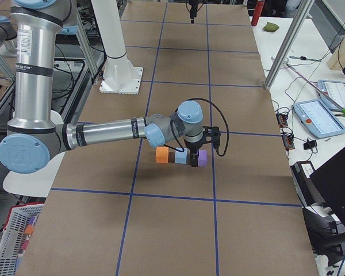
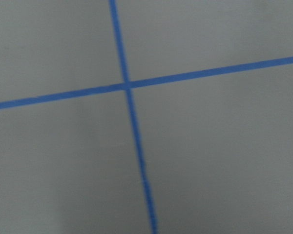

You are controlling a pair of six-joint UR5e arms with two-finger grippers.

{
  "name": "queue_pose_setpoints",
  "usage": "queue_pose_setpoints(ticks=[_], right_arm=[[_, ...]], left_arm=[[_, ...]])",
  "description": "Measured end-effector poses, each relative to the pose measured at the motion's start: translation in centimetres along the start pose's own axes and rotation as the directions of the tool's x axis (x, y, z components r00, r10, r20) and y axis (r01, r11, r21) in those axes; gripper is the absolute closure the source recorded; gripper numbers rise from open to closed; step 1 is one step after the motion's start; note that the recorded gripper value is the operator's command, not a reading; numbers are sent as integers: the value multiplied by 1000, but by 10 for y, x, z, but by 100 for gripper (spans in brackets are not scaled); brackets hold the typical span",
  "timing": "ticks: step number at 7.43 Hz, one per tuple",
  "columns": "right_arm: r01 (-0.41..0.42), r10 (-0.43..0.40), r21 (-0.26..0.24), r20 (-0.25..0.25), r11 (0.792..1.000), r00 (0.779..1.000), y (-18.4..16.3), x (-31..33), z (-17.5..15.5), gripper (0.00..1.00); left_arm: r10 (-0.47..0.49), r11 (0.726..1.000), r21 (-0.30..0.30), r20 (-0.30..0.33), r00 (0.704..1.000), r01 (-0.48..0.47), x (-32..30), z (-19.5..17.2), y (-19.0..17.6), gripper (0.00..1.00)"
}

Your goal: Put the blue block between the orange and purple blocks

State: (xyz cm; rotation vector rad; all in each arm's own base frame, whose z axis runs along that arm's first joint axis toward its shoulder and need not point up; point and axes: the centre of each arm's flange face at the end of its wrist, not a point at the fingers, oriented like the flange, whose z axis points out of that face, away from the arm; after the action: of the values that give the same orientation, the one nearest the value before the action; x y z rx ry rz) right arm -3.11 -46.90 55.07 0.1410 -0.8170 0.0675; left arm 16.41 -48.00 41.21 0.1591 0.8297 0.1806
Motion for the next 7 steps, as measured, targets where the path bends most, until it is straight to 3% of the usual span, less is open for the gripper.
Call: queue_pose_setpoints(ticks=[2,3,7], right_arm=[[16,-16,-5,-6,1000,1000,-11,0,-9,0],[20,-20,-2,-11,1000,1000,-14,0,-10,0],[28,-28,5,-12,1000,1000,-16,-1,-13,0]], left_arm=[[54,999,1,-35,998,-54,-113,-19,-9,0],[69,998,6,-38,997,-69,-141,-22,-8,0],[66,998,11,-43,997,-66,-158,-24,-5,0]])
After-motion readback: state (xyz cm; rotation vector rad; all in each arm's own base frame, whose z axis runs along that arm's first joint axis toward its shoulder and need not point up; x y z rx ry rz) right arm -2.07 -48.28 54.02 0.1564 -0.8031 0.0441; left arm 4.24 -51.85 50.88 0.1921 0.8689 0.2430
